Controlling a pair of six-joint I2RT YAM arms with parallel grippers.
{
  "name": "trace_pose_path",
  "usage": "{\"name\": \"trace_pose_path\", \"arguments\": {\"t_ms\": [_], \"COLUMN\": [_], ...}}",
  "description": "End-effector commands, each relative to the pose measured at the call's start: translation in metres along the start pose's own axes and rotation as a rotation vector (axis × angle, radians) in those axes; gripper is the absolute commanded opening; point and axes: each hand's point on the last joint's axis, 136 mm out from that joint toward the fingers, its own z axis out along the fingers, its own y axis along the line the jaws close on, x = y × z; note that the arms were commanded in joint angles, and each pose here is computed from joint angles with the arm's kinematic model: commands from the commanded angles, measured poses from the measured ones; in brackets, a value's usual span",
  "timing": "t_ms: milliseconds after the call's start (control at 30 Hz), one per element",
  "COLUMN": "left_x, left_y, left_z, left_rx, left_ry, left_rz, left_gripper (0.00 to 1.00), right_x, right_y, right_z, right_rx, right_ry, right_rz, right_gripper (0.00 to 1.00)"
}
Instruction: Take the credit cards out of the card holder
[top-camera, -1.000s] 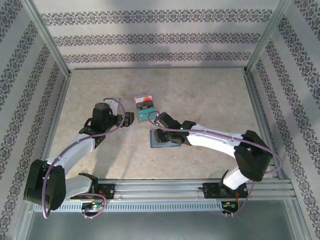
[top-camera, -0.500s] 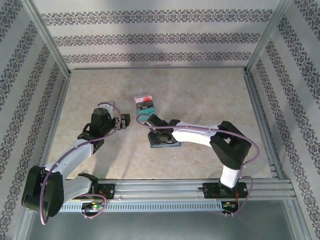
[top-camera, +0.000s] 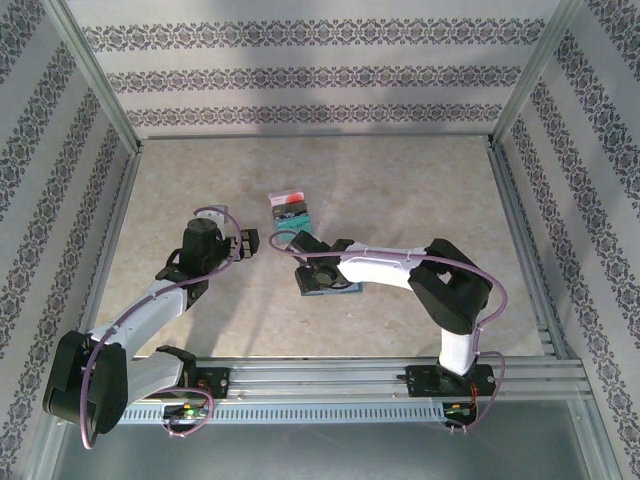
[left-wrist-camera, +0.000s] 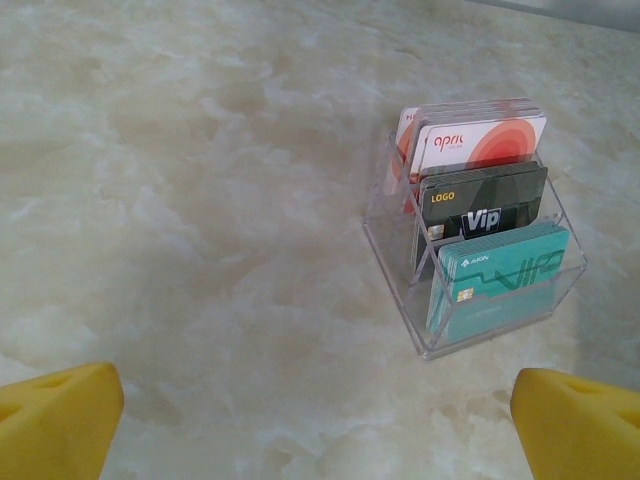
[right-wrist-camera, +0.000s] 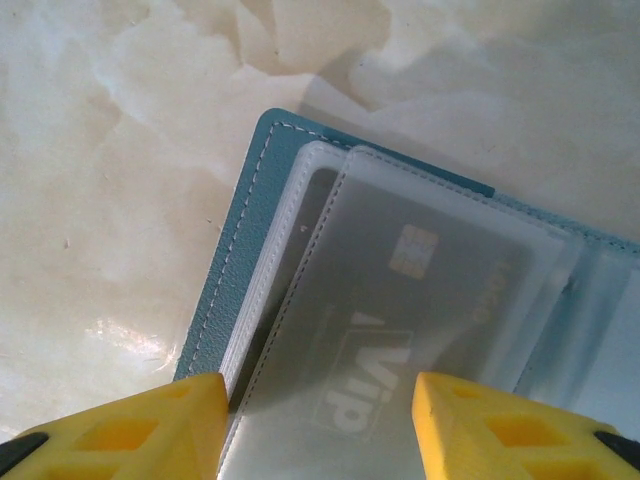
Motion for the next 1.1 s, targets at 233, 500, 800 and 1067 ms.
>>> {"name": "trace_pose_path", "arguments": {"t_ms": [233,500,800,1067], "left_x": [-0.019,-0.023,-0.012,0.035], "left_y": [-0.009,-0.013,-0.053,-0.1], "left_z": [-0.007,-0.015,-0.021,-0.011], "left_rx": [0.033,0.042,0.034,0.084], "left_ry": [-0.049,-0.048,-0.034,0.069], "left_rz": [0.004,0.037,0.207,0.356], "left_gripper": [1.0,1.0,1.0,0.9], "right_x": [0.015,-0.004,0.002,0.019], "right_y": [-0.008,-0.014,-0.059,-0.09], "right_z": [0.012,-0.012,-0.03,-0.029], "right_rx": [0.044,0.054,0.133,0.144], "right_ry": [0.044,-0.039,-0.085,-0.078], "right_rz": [-0.003,0.001,0.085,0.173], "right_gripper": [0.29,0.22,0.34,0.37]}}
